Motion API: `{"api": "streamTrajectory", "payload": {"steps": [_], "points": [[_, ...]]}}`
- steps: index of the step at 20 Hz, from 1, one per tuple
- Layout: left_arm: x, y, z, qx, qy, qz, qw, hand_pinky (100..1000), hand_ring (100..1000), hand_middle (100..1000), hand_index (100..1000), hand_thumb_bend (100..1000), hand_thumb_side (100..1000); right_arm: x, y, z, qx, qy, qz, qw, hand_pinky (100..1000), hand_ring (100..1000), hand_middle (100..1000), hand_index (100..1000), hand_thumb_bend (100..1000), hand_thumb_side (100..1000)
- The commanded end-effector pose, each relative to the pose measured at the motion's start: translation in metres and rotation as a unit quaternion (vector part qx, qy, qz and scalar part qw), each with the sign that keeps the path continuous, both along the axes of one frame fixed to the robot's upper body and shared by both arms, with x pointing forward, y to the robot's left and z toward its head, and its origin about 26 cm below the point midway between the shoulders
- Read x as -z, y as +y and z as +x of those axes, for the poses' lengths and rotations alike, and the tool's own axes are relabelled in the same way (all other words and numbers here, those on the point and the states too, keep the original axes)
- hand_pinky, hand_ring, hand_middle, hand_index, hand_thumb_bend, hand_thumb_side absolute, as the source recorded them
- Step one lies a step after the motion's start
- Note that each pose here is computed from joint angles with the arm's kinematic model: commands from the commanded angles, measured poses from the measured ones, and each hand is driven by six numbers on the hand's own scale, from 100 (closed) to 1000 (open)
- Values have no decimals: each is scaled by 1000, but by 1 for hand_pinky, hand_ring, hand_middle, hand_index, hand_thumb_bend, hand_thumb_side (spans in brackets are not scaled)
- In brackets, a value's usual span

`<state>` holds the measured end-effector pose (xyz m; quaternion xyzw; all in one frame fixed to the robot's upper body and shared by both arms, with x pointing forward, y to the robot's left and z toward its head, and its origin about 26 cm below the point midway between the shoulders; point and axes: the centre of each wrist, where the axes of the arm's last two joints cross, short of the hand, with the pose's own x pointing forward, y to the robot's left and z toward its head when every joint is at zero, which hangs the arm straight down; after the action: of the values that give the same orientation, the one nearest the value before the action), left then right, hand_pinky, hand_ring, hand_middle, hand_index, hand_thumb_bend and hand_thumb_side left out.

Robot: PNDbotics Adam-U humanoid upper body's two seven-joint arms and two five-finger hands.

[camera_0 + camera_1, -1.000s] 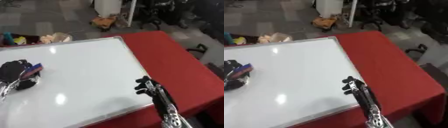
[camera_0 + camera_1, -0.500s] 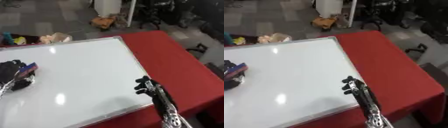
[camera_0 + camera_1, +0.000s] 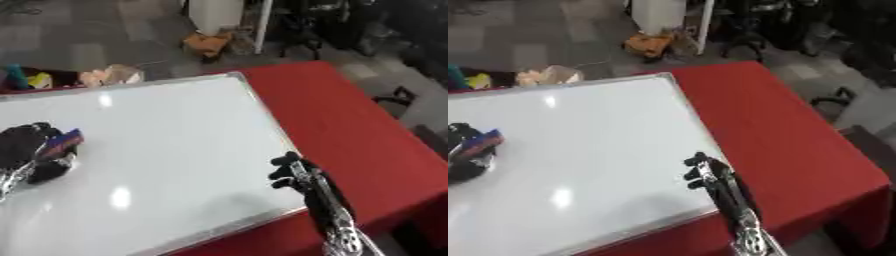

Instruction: Wipe the whiteboard clean with a brush.

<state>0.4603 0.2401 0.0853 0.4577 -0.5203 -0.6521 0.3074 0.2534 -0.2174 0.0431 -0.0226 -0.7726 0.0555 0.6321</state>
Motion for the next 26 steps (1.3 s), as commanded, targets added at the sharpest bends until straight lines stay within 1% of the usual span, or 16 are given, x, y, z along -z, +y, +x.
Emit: {"api": "streamTrajectory", "payload": {"steps": [1,4,6,8,9,12,13,14,17,18,22,26], "points": [[5,-33,-9,70,29,4,997,584,625,620,773,100,833,-6,-2,2,-5,-12,-3,1000,606,639,482,688,100,872],[1,-46,-16,115,46,4,992,582,622,617,775,100,843,-7,-2,2,-6,-12,-3,1000,606,639,482,688,100,872],[0,-49,-19,137,60,2,989,582,622,617,776,100,848,-7,-2,2,-6,-12,-4,1000,606,639,482,688,100,872],[-1,-49,-22,148,74,-2,986,583,622,618,780,103,860,-7,-2,2,-5,-12,-4,1000,606,639,482,688,100,872],[-2,-48,-24,151,80,-6,985,585,624,620,783,128,868,-7,-2,2,-5,-12,-4,1000,606,639,482,688,100,872],[-8,-48,-29,157,87,-19,984,587,624,621,788,164,878,-7,-3,3,-4,-12,-5,1000,606,639,482,688,100,872],[-11,-48,-32,160,88,-23,983,589,625,623,790,194,885,-6,-3,3,-4,-12,-5,1000,606,639,482,688,100,872],[-13,-49,-34,165,88,-27,982,593,628,627,795,275,902,-6,-3,3,-4,-12,-5,1000,606,639,482,688,100,872],[-22,-51,-40,173,93,-34,980,593,628,627,795,275,902,-6,-4,3,-3,-11,-6,1000,606,639,482,688,100,872],[-23,-53,-42,180,96,-38,978,601,626,635,815,436,964,-6,-4,3,-3,-11,-6,1000,606,639,482,688,100,872],[-30,-56,-56,208,103,-57,971,595,616,626,826,452,992,-5,-5,3,-2,-10,-6,1000,606,639,482,688,100,872],[-37,-56,-68,211,115,-78,968,587,603,616,840,437,1000,-5,-5,2,0,-9,-7,1000,606,639,482,688,100,871]]}}
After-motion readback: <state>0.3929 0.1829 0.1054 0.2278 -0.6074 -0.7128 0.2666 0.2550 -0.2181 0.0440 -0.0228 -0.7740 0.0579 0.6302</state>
